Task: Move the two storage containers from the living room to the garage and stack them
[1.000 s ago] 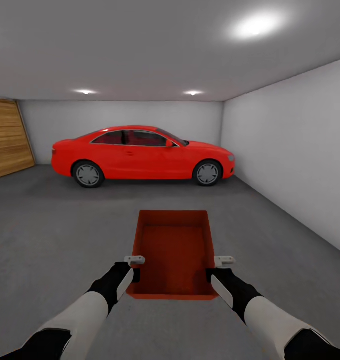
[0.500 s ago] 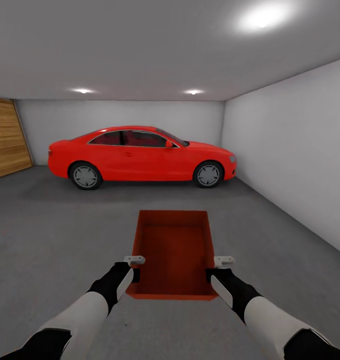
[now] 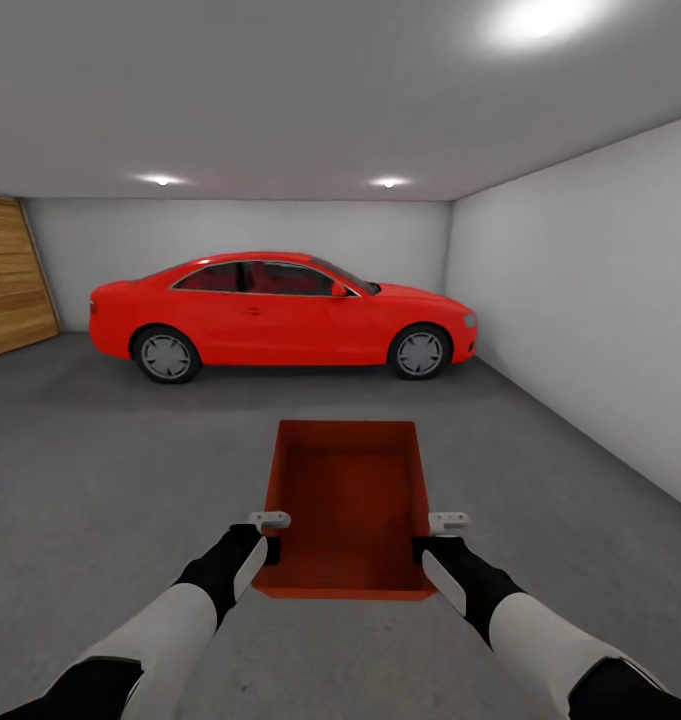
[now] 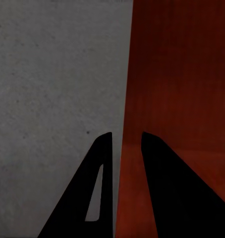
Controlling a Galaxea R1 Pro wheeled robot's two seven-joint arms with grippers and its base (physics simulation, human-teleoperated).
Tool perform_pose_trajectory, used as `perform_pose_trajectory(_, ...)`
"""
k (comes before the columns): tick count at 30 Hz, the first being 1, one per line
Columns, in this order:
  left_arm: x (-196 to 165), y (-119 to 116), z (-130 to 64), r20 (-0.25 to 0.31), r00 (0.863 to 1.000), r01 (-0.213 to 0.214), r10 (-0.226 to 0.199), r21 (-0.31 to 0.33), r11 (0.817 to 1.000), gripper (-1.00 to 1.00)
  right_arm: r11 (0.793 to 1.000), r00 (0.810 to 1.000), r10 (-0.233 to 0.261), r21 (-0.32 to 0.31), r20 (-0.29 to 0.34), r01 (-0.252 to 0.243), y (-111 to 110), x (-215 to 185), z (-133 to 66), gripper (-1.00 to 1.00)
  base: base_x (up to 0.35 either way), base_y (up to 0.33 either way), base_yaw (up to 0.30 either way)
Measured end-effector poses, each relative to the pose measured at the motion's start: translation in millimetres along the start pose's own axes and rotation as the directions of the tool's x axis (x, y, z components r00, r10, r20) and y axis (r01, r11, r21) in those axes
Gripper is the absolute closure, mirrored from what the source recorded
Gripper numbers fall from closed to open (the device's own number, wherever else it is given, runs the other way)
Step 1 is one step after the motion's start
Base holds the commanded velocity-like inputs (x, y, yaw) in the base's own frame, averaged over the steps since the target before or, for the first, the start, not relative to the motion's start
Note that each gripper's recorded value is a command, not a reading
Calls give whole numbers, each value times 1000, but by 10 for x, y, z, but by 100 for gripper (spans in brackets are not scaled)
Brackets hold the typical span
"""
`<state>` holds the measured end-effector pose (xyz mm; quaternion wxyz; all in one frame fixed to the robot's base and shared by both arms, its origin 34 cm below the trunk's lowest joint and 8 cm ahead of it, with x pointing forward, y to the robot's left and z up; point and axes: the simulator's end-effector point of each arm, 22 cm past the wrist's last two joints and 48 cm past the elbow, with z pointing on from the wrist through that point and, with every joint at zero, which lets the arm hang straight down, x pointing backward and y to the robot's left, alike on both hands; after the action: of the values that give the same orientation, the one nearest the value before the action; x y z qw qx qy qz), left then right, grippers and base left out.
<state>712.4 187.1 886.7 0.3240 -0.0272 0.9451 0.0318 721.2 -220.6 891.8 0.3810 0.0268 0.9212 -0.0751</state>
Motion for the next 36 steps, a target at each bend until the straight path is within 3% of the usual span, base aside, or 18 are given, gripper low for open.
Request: perform_pose_trajectory(36,3,-1,1,0,1000,1,-1,0,1000,100,1000,1000,-2,0,1,2,-1,1,0,100,323,0,0)
